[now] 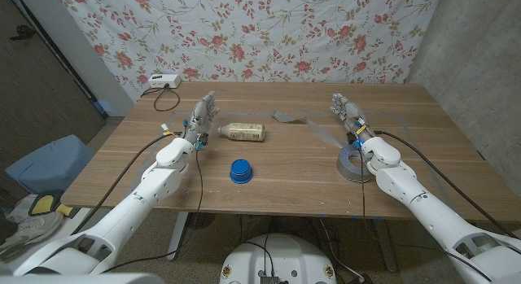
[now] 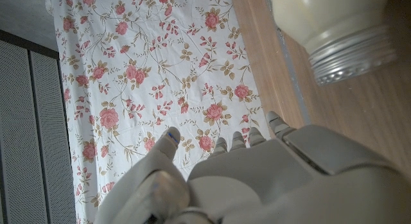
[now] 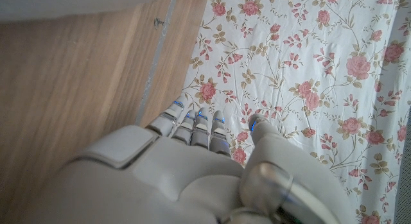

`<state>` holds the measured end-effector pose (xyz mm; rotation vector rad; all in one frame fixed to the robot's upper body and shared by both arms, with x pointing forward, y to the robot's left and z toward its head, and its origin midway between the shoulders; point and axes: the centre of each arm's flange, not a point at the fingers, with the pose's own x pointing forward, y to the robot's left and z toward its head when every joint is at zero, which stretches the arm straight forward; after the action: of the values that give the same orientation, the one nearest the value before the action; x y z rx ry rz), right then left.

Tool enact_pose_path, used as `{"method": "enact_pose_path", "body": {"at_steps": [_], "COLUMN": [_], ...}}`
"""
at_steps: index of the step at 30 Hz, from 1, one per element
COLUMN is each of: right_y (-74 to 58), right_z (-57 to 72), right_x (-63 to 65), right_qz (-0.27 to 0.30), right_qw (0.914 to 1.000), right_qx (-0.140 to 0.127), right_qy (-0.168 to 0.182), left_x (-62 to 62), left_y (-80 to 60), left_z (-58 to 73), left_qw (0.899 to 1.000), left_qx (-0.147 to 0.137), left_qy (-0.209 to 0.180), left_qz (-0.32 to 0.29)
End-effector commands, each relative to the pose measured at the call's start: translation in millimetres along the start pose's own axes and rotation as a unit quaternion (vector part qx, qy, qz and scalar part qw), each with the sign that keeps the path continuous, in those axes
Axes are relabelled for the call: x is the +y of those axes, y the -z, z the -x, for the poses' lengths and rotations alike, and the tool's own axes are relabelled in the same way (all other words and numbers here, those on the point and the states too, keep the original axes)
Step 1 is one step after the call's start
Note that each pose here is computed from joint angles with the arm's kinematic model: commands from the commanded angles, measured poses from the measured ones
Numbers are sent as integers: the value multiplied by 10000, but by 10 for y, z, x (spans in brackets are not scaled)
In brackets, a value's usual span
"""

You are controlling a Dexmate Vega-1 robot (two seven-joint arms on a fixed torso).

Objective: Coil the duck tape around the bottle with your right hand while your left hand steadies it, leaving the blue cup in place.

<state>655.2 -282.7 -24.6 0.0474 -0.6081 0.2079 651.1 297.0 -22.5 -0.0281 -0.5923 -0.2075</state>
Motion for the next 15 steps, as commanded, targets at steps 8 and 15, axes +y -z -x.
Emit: {"method": "enact_pose_path", "body": {"at_steps": [8,15], "right_y": [-217,-305], "right_z": [165,366], "right_x": [88,137], "right_qz": [569,996], "right_qw": [9983,9949], "right_qx": [-136,-53], "right_qy": [-85,-124], "left_x": [-14,-64], "left_y": [-112,-125], "left_z": [-68,-82], "left_qw": [9998,9993], "left_qx": [7,117], "left_qy": [28,150], "left_qz": [-176,-335]}}
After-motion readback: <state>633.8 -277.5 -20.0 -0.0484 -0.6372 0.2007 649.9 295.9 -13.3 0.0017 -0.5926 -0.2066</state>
